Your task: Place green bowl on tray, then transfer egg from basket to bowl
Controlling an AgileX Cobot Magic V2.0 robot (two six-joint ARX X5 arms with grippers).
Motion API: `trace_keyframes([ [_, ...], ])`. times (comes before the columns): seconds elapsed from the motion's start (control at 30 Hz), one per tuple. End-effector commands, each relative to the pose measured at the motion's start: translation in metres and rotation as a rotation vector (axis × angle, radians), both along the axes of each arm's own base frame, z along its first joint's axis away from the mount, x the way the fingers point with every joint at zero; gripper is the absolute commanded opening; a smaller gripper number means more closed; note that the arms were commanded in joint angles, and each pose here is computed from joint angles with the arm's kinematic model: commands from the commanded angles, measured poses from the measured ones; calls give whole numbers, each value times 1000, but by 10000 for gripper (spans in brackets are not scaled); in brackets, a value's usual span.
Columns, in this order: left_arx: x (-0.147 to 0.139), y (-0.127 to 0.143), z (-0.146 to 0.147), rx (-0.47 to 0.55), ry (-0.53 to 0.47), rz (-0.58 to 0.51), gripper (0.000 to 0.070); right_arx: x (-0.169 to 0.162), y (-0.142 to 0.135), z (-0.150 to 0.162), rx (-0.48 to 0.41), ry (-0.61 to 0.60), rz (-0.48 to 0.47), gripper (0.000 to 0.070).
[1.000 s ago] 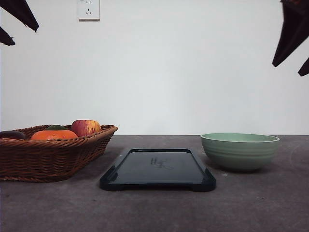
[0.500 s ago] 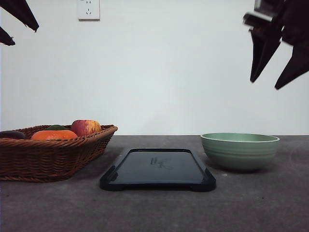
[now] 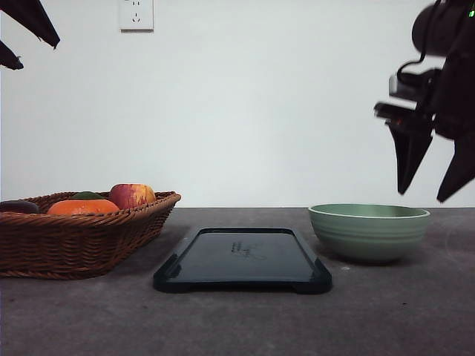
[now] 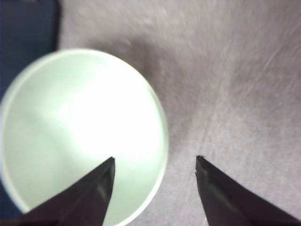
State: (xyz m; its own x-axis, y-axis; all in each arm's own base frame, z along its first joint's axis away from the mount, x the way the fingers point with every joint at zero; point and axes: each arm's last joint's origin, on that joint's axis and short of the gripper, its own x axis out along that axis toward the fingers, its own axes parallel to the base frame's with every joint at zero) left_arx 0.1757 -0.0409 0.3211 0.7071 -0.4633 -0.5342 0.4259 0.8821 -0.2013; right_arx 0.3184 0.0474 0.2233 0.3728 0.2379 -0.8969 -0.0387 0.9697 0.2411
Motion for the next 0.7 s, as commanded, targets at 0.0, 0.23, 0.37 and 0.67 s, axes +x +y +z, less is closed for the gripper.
trace_keyframes([
  [0.0,1,-1,7,-4,-30,-7,396,8,2,-4,-1,1,20,329],
  [0.23,1,-1,7,-4,-31,-7,396,16,4,-23,1,46,38,68],
  [0.37,1,-1,7,-4,-31,-7,396,16,3,-22,2,38,38,0],
  [0.67,1,-1,7,-3,-28,-7,396,2,3,4,8,1,50,0],
])
